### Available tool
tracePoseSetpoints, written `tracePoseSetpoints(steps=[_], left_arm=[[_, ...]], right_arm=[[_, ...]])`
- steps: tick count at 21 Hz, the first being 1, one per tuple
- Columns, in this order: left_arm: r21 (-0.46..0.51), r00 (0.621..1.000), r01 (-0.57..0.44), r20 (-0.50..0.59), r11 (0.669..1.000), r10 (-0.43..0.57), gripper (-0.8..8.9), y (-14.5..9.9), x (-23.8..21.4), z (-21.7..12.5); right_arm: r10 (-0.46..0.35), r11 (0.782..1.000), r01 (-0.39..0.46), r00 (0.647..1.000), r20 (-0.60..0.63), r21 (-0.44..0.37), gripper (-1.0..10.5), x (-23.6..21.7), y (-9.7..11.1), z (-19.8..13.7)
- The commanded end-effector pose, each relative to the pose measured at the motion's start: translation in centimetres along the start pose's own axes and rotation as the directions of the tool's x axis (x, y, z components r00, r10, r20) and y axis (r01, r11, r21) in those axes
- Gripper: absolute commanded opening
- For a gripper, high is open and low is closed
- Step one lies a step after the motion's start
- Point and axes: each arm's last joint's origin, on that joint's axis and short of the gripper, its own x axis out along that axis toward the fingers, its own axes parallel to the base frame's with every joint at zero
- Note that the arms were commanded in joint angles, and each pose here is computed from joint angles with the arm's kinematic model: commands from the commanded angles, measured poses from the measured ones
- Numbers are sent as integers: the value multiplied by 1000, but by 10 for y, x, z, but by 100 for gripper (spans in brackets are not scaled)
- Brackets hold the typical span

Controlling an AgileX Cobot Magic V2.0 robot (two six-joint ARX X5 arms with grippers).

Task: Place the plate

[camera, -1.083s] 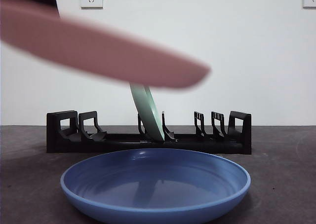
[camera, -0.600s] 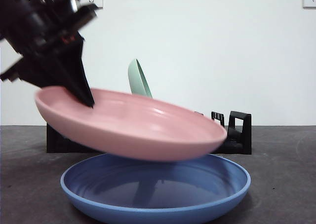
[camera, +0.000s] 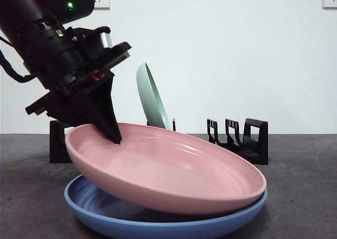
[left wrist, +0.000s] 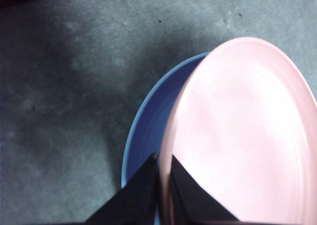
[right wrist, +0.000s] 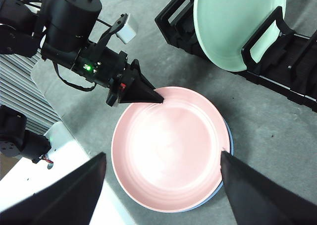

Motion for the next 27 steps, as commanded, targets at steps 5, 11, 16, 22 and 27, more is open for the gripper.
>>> tracePoseSetpoints(steps=[5, 11, 16, 22, 27], left_arm=[[-5, 1000, 13, -2, 1000, -13, 29, -2, 5, 2], [3, 1000, 15, 7, 1000, -15, 385, -4, 3, 7], [12, 1000, 14, -2, 1000, -14, 474, -14, -18, 24], [59, 1000, 17, 18, 998, -18, 603, -31, -76, 25], [78, 996, 26, 79, 997, -32, 601, -41, -120, 10]], right_arm=[[2, 1000, -2, 1000, 12, -18, 365, -1, 2, 4], [2, 1000, -2, 1000, 12, -11, 365, -1, 2, 4], [2, 1000, -2, 1000, 12, -11, 365, -1, 2, 4], [2, 1000, -2, 1000, 13, -12, 365, -1, 2, 4], [2, 1000, -2, 1000, 13, -13, 365, -1, 2, 4]])
